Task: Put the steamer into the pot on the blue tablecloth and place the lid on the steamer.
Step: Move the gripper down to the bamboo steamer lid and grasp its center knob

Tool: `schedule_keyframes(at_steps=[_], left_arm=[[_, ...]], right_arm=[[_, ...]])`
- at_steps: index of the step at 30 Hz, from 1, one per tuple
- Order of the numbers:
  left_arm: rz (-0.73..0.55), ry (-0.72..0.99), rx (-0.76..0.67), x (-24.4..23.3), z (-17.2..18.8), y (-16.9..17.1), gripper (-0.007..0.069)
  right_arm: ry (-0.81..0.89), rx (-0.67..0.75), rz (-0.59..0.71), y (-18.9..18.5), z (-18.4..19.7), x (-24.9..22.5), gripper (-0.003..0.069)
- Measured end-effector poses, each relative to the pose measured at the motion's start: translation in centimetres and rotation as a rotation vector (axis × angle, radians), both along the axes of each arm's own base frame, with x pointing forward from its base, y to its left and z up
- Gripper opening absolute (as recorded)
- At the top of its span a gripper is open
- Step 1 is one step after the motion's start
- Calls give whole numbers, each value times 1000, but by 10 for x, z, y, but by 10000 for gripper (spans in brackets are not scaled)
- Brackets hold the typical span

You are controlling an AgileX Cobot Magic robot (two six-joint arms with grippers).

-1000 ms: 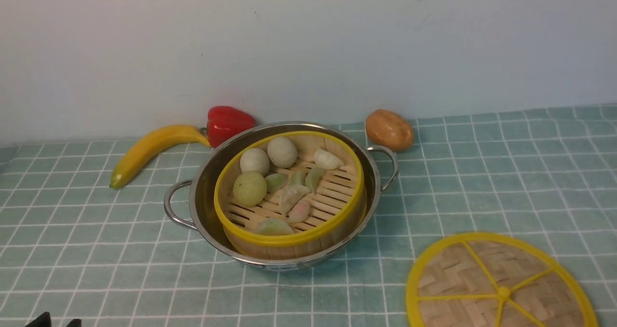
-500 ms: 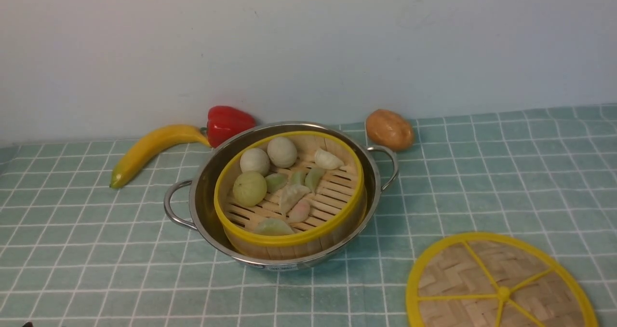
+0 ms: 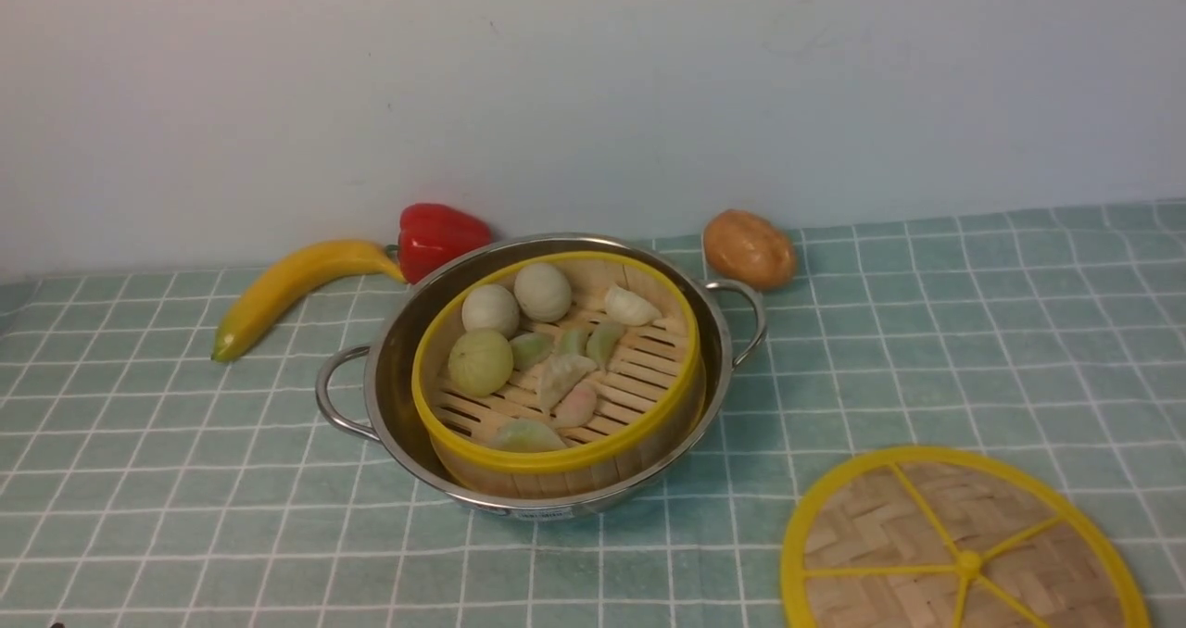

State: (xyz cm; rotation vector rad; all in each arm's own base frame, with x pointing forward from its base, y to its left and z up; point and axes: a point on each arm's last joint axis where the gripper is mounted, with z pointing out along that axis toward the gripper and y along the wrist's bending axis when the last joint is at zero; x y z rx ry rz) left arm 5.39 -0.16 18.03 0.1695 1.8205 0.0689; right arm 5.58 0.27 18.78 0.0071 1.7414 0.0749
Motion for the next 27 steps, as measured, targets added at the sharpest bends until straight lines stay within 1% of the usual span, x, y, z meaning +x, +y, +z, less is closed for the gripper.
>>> schedule_keyframes(at_steps=[22,25,27], left_arm=[[0,0,-1,0,0,0,243],[0,0,-1,0,0,0,243],[0,0,-1,0,0,0,243]], right_arm=[[-3,0,0,0,0,0,243],[-60,62,-3,0,6,1,243],[-106,133,-2,1,21,-1,243]])
